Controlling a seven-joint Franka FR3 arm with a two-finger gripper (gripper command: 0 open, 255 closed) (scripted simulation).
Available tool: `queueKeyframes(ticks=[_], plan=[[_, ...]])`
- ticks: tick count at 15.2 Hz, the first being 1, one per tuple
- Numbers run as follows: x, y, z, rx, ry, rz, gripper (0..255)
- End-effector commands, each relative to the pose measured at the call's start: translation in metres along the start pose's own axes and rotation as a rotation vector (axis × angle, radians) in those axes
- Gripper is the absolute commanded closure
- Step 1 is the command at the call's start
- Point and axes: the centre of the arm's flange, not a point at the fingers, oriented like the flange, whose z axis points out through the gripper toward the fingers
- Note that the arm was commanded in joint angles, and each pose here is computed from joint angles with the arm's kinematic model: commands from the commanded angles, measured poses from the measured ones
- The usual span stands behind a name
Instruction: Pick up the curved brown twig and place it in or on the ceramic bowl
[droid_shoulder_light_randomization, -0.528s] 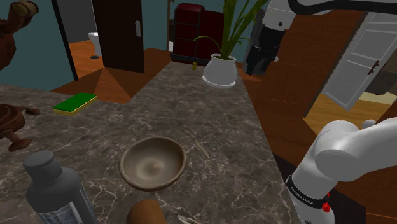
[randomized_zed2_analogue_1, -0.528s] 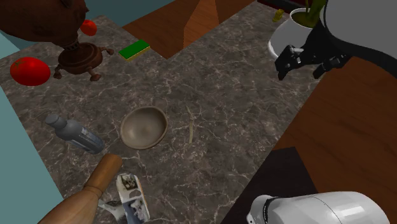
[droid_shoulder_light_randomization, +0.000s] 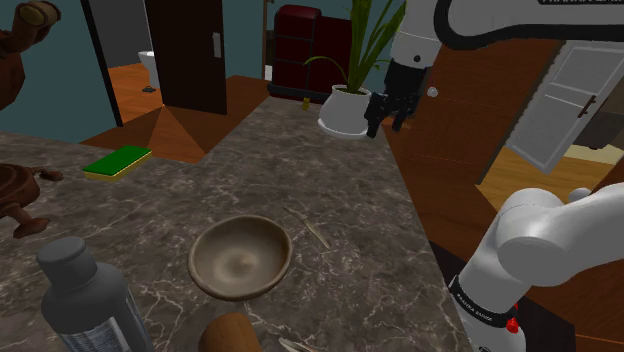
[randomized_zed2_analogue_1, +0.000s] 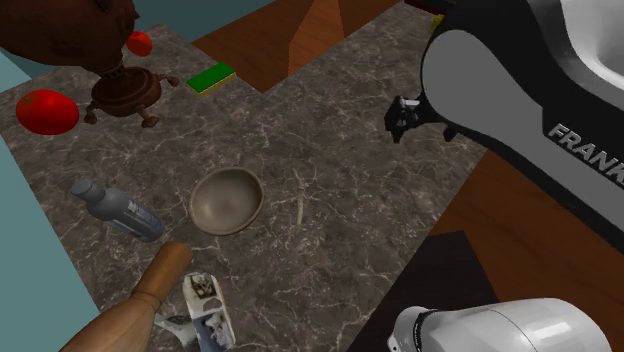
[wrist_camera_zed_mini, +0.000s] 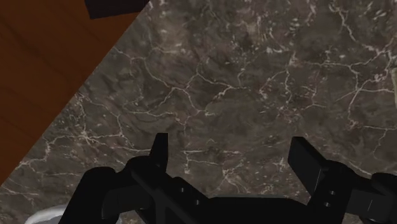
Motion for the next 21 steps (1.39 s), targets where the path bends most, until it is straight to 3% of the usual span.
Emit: queueKeyframes(ticks=[1,19,21], plan=[[-0.007,-0.023,0.01,0.004,-0.003,0.004,0],[-0.043,-0.23,0.106,0.042,-0.033,0.025,0],[-0.044,-0.231,0.111,0.042,-0.033,0.025,0]])
